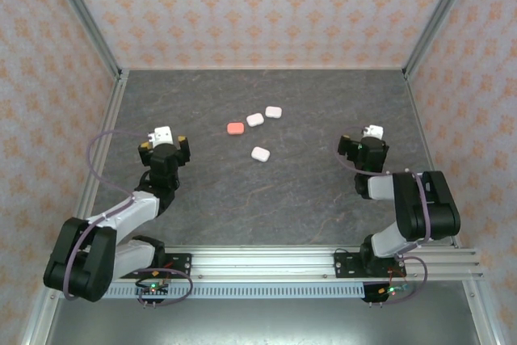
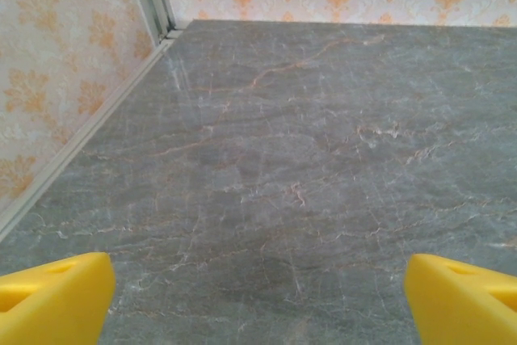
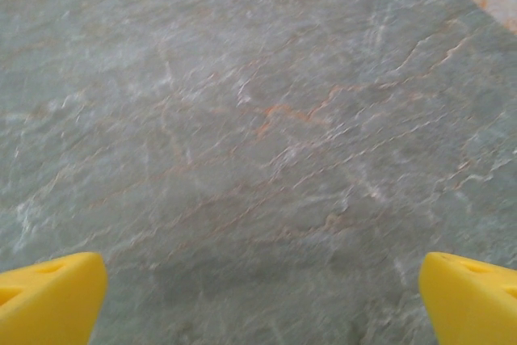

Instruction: Insert the wireless bluetooth earbuds into the charging case

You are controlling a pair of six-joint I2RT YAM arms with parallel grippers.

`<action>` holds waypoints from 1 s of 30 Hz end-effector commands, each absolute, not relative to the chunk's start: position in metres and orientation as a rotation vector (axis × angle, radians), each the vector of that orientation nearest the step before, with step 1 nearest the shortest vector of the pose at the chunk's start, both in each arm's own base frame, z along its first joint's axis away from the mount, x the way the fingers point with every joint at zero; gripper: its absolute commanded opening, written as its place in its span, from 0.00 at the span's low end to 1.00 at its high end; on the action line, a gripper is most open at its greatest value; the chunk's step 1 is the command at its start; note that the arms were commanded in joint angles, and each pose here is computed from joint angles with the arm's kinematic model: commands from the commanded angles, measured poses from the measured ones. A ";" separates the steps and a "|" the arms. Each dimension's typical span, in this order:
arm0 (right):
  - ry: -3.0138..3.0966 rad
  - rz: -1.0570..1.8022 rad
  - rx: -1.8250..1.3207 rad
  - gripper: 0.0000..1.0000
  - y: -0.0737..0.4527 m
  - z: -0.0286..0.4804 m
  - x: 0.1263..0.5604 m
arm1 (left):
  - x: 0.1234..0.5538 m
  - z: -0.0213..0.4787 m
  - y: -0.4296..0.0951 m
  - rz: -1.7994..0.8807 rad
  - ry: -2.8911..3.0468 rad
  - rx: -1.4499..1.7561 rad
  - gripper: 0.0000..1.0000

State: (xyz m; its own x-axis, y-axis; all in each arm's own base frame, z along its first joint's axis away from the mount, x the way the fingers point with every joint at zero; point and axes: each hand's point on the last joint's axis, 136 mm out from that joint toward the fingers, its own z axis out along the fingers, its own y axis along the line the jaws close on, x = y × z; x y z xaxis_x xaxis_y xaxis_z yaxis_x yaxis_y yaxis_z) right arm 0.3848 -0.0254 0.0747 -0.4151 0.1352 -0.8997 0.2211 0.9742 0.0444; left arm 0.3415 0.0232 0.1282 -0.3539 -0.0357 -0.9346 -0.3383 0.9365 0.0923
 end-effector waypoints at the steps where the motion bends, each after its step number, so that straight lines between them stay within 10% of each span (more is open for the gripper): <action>1: 1.964 -0.053 0.272 0.99 -0.025 0.087 0.394 | 0.353 0.129 0.015 0.260 1.877 -0.218 0.92; 30: 1.963 -0.073 0.262 0.99 -0.023 0.089 0.394 | 0.391 0.095 0.030 0.208 1.959 -0.197 1.00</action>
State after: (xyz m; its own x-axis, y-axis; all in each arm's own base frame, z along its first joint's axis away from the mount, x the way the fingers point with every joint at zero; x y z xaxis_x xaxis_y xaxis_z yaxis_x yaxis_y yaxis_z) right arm 0.3885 -0.0232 0.0785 -0.4060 0.1436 -0.9025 0.2102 0.9758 0.0606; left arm 0.3875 0.0285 0.0885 -0.4021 -0.0239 -0.9153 -0.2258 0.9714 0.0739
